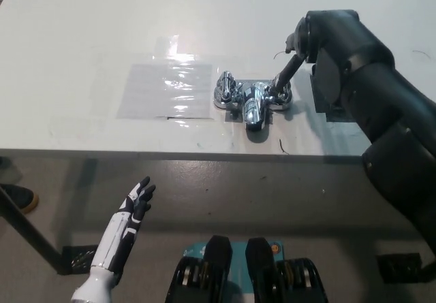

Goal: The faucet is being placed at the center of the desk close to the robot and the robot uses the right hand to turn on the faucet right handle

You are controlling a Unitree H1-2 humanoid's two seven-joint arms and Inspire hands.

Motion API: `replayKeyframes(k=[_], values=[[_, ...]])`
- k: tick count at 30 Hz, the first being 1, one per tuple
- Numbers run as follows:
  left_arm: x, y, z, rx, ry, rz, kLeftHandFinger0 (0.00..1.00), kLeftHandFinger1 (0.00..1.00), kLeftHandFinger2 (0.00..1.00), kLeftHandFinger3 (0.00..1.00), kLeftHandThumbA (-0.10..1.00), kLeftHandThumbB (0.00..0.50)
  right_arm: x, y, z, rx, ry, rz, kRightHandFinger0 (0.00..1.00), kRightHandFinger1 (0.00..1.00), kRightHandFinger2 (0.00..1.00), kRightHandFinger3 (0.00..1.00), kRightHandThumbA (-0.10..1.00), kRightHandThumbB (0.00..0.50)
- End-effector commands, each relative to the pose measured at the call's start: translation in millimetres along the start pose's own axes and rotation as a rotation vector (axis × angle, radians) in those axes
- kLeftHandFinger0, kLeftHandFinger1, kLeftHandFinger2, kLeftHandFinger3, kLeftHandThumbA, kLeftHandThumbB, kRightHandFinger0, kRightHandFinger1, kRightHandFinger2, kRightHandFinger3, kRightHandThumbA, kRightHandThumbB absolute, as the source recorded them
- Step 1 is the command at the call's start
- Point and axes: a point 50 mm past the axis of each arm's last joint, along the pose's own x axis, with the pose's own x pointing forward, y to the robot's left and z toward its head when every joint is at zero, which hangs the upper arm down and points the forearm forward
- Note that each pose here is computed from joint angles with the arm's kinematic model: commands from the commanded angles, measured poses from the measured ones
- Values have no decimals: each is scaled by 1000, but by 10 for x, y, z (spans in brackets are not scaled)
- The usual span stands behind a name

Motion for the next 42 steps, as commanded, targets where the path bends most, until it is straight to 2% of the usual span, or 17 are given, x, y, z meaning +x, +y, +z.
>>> replayKeyframes(k=[1,2,4,5,6,7,13,15,16,21,23,25,28,30,35,41,42], values=[[72,39,150,7,-66,-2,1000,1000,1000,1000,1000,475,-250,-407,-17,27,-100,30,1000,1000,1000,1000,960,384],[75,36,150,5,-69,-2,1000,1000,1000,1000,1000,473,-258,-410,-20,6,-125,54,1000,1000,1000,1000,1000,358],[72,34,153,4,-68,-3,1000,1000,1000,1000,1000,472,-259,-411,-35,-21,-117,60,1000,1000,1000,1000,1000,371],[69,34,154,5,-70,-5,1000,1000,1000,1000,1000,467,-254,-408,-49,-15,-110,60,1000,1000,1000,1000,1000,357],[68,37,155,6,-70,-7,1000,1000,1000,1000,1000,466,-253,-414,-57,-15,-91,49,1000,1000,1000,1000,981,389],[69,43,151,8,-69,-8,1000,1000,1000,1000,1000,472,-255,-420,-74,-19,-81,49,1000,1000,1000,1000,946,391],[68,40,159,12,-70,-3,1000,1000,1000,1000,1000,473,-258,-414,-88,-40,-29,63,1000,1000,1000,1000,1000,360],[70,42,157,9,-73,-7,1000,1000,1000,1000,1000,473,-219,-391,-98,-28,-8,-1,1000,1000,1000,1000,1000,350],[76,39,158,10,-75,-7,1000,1000,1000,1000,1000,473,-209,-391,-108,-7,-3,-28,1000,1000,1000,1000,1000,366],[73,39,170,6,-73,-9,1000,1000,1000,1000,1000,475,-181,-342,-97,25,22,-37,1000,1000,1000,1000,1000,331],[79,37,172,2,-77,-9,1000,1000,1000,1000,1000,471,-164,-325,-88,26,44,-76,1000,1000,1000,1000,1000,350],[82,36,168,10,-79,-8,1000,1000,1000,1000,1000,473,-152,-309,-82,32,39,-87,1000,1000,1000,1000,1000,324],[87,39,166,9,-80,-11,1000,1000,1000,1000,1000,478,-130,-295,-62,72,29,-153,1000,1000,1000,1000,1000,345],[86,38,163,12,-83,-13,1000,1000,1000,1000,1000,473,-121,-284,-61,106,13,-156,1000,1000,1000,1000,1000,329],[83,31,177,10,-77,-9,1000,1000,1000,1000,1000,483,-99,-258,-41,109,10,-205,1000,1000,1000,1000,1000,324],[67,27,163,10,-77,-12,1000,1000,1000,1000,1000,478,-101,-260,-55,199,-28,-167,1000,1000,1000,1000,1000,314],[62,25,158,12,-77,-12,1000,1000,1000,1000,1000,472,-117,-287,-52,222,-48,-162,1000,1000,1000,1000,1000,294]])
